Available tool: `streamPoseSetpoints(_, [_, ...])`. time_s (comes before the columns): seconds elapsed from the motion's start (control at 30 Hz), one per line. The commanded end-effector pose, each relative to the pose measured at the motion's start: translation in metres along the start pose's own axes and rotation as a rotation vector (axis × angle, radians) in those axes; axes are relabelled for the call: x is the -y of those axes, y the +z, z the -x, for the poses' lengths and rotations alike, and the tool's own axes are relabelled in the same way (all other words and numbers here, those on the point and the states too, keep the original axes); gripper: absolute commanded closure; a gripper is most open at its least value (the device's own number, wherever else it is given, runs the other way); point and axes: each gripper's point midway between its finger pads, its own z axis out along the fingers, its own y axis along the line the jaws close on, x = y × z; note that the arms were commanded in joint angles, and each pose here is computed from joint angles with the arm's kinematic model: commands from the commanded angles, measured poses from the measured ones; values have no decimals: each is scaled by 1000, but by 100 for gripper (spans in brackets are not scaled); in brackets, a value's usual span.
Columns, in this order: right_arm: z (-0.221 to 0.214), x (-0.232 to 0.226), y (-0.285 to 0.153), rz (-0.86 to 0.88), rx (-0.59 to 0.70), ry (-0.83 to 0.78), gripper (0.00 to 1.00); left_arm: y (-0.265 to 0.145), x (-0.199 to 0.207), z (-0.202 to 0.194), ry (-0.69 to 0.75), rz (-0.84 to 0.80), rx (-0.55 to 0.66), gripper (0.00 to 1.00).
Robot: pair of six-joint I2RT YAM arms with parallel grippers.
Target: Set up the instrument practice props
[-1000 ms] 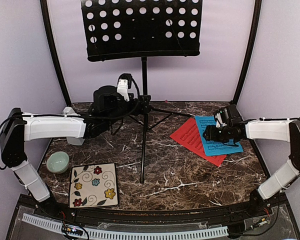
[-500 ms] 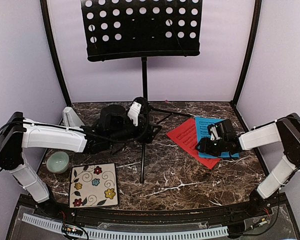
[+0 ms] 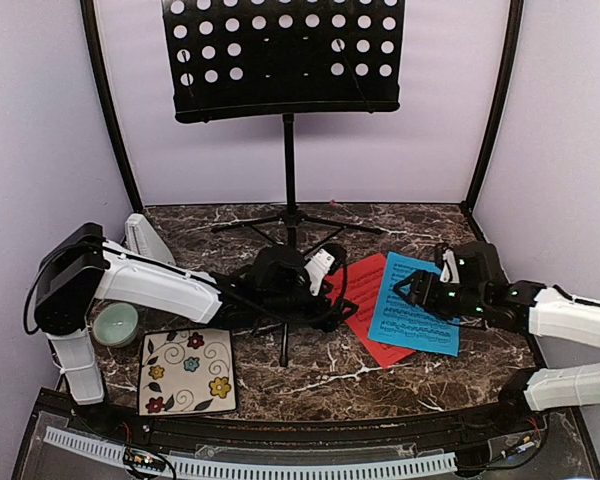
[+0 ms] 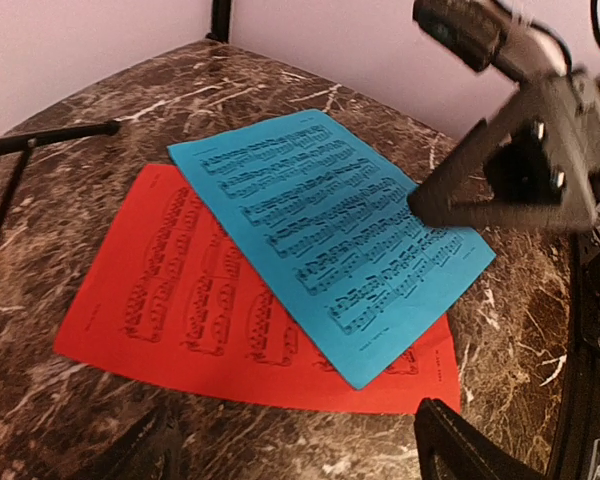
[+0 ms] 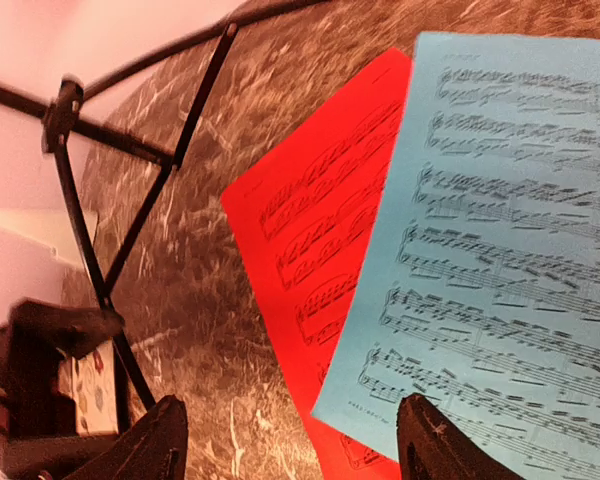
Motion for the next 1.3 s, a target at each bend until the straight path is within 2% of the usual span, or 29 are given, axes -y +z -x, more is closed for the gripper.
streamPoseSetpoints(0.0, [11, 54, -36, -245, 80, 184, 25, 27, 36, 14, 13, -125, -31, 19])
streamPoseSetpoints(0.17, [-5, 105, -57, -409, 58, 341, 16, 66, 53, 2, 20, -168, -97, 22])
streamPoseSetpoints(0.3, [-11, 127, -67, -443, 82, 464, 8, 87, 56, -1, 5, -171, -113, 22])
streamPoseSetpoints(0.4, [-13, 142, -74, -486, 106, 498, 3, 103, 55, -4, 2, -165, -128, 22])
streamPoseSetpoints(0.53, [-23, 160, -69, -504, 91, 529, 3, 125, 51, -15, 0, -148, -162, 23])
streamPoseSetpoints(0.67, [-32, 174, -61, -516, 66, 537, 6, 141, 40, -19, -63, -137, -183, 26])
streamPoseSetpoints(0.8, [-37, 174, -44, -417, 57, 560, 14, 150, 35, -26, -88, -141, -198, 27])
streamPoseSetpoints(0.97, [-38, 163, -26, -260, 44, 571, 31, 156, 34, -38, -121, -164, -219, 29])
streamPoseSetpoints(1.13, [-19, 153, -27, -175, 107, 543, 38, 159, 31, -49, -141, -172, -237, 32])
streamPoseSetpoints(1.27, [-1, 148, -35, -140, 175, 527, 50, 159, 30, -50, -142, -172, -240, 33])
